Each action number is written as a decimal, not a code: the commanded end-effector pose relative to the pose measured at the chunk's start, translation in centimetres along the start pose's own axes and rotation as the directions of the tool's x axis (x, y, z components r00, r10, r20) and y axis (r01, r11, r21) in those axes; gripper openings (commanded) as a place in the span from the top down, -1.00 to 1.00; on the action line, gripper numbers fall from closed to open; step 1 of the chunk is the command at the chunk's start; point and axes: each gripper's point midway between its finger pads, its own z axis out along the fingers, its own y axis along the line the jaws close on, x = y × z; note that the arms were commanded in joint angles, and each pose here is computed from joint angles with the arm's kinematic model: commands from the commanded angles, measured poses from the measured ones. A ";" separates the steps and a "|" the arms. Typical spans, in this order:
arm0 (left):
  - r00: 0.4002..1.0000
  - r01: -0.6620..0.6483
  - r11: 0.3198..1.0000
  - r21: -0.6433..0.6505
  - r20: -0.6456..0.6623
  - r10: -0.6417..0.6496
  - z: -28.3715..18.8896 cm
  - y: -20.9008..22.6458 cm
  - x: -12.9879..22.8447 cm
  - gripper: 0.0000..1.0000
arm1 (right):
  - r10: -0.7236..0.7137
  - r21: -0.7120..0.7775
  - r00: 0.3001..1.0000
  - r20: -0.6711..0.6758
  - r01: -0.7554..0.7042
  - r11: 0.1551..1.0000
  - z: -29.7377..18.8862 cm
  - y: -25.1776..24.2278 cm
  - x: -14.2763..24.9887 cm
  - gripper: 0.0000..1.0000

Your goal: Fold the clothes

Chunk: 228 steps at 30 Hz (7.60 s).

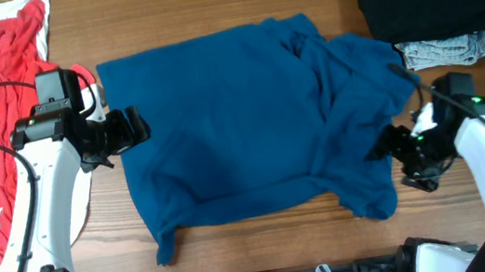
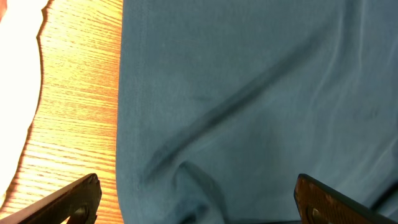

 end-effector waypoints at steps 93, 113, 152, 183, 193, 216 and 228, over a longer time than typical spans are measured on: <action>0.982 -0.125 0.989 -0.080 0.133 0.135 1.5 -5.1 -11.9 -0.99 | -0.501 0.029 0.592 0.631 0.627 0.778 -7.5 23.9 -19.3 0.70; 0.986 -0.122 0.989 -0.086 0.107 0.131 1.6 -4.9 -11.3 -0.99 | -0.495 0.007 0.612 0.617 0.624 0.781 6.7 24.4 -26.9 -0.07; 0.986 -0.121 0.989 -0.087 0.102 0.130 1.6 -4.8 -11.2 -1.00 | -0.324 0.119 0.328 0.888 0.515 0.849 -10.2 32.0 -35.5 0.83; 0.976 -0.105 0.981 -0.161 0.174 0.133 10.3 1.3 -17.2 -0.83 | -0.534 0.032 0.661 0.528 0.612 0.790 -7.4 28.5 -23.3 -0.99; 0.955 -0.231 0.971 -0.062 0.176 0.238 14.8 -0.7 -17.7 0.81 | -0.549 0.045 0.650 0.526 0.623 0.781 -7.0 29.2 -22.8 0.22; 0.907 -0.154 0.975 -0.161 0.370 0.204 21.1 5.5 -23.0 0.92 | -0.556 0.048 0.693 0.460 0.606 0.794 -5.9 27.9 -21.7 0.21; 0.711 -0.154 0.974 -0.164 0.666 0.224 14.9 4.1 -31.9 0.92 | -0.558 0.050 0.712 0.426 0.598 0.800 -5.5 27.3 -21.0 -0.28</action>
